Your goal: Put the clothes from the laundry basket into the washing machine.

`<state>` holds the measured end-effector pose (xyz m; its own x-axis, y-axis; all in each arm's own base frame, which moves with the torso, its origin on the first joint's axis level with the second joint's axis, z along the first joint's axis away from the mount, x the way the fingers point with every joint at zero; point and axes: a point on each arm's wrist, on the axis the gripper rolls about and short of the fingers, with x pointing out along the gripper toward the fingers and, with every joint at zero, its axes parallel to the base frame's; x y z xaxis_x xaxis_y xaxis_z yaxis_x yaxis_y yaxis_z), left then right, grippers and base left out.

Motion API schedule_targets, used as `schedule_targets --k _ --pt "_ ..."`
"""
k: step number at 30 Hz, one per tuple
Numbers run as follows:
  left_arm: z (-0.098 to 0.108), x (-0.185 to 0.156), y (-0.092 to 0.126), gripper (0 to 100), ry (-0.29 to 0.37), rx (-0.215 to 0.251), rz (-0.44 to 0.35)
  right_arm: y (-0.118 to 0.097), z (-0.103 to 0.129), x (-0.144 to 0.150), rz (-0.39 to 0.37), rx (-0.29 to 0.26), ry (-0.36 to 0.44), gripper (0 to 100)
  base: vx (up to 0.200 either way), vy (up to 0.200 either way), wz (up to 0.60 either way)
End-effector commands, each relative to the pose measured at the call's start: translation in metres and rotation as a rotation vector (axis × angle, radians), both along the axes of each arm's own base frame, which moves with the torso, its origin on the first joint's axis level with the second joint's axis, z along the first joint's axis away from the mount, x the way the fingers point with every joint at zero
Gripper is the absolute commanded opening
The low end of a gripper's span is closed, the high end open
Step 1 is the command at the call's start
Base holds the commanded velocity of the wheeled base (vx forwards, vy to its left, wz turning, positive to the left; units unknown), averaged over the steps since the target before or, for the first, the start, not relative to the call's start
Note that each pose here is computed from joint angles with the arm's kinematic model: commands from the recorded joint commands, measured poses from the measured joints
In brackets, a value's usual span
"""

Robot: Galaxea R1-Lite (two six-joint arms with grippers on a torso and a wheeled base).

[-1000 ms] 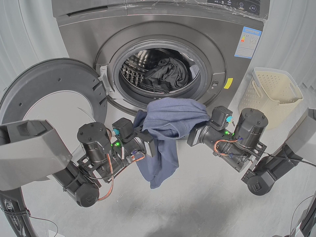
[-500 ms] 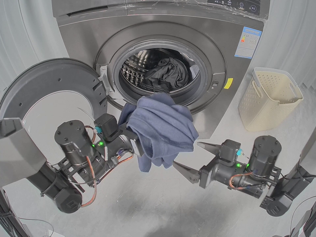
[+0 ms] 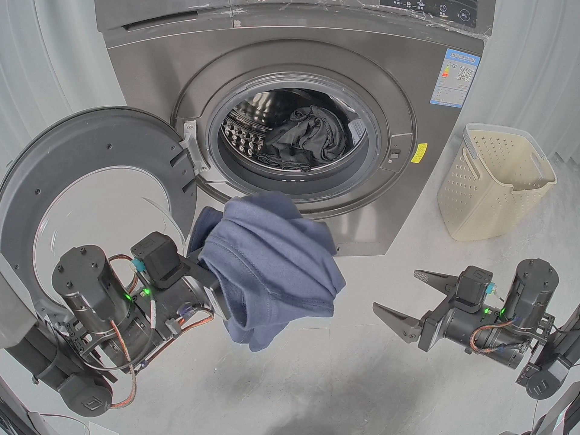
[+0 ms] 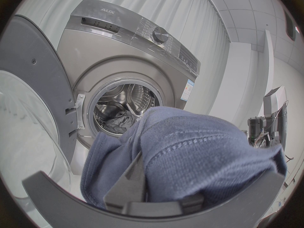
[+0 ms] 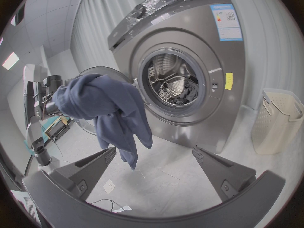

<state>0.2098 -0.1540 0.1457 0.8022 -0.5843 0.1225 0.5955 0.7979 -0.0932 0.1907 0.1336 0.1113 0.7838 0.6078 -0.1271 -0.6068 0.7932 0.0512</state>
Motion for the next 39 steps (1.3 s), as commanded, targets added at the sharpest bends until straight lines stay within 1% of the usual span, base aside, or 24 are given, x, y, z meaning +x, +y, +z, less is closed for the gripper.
schedule_targets --k 1,5,6,8,11,15,18,22,27,31,36,39 --pt "-0.003 -0.004 0.003 0 0.015 0.008 -0.003 -0.006 -0.005 0.007 -0.046 0.002 0.028 100 0.0 0.0 0.0" --pt "-0.009 -0.004 0.003 0 0.031 0.025 -0.001 -0.01 -0.011 0.015 -0.08 -0.003 0.054 100 0.0 0.0 0.0" --pt "-0.011 -0.004 0.003 0 0.036 0.036 0.0 -0.011 -0.012 0.015 -0.093 -0.006 0.057 100 0.0 0.0 0.0" --pt "-0.013 -0.005 0.003 0 0.039 0.046 0.0 -0.011 -0.011 0.016 -0.118 0.002 0.057 100 0.0 0.0 0.0" --pt "-0.011 -0.004 0.003 0 0.037 0.038 0.0 -0.011 -0.009 0.019 -0.136 0.021 0.053 100 0.133 0.0 0.0" --pt "-0.012 -0.004 0.002 0 0.04 0.037 0.0 -0.008 -0.009 0.019 -0.128 0.024 0.049 100 0.2 0.0 0.0" --pt "-0.017 -0.001 0.0 0 0.054 0.053 0.0 -0.007 -0.009 0.018 -0.125 0.023 0.053 100 0.2 0.0 0.0" --pt "-0.02 0.0 0.0 0 0.062 0.061 0.002 -0.007 -0.009 0.019 -0.125 0.024 0.051 100 0.2 0.0 0.0" --pt "-0.02 -0.001 -0.002 0 0.063 0.056 -0.006 -0.007 -0.009 0.018 -0.124 0.024 0.051 100 0.2 0.0 0.0" --pt "-0.024 -0.002 -0.005 0 0.079 0.063 -0.018 -0.007 -0.011 0.018 -0.124 0.018 0.059 100 0.2 0.0 0.0" --pt "-0.024 -0.003 -0.007 0 0.08 0.064 -0.022 -0.005 -0.011 0.016 -0.116 0.017 0.062 100 0.2 0.0 0.0" --pt "-0.024 -0.002 -0.008 0 0.078 0.06 -0.022 -0.004 -0.01 0.015 -0.109 0.02 0.059 100 0.0 0.0 0.0"
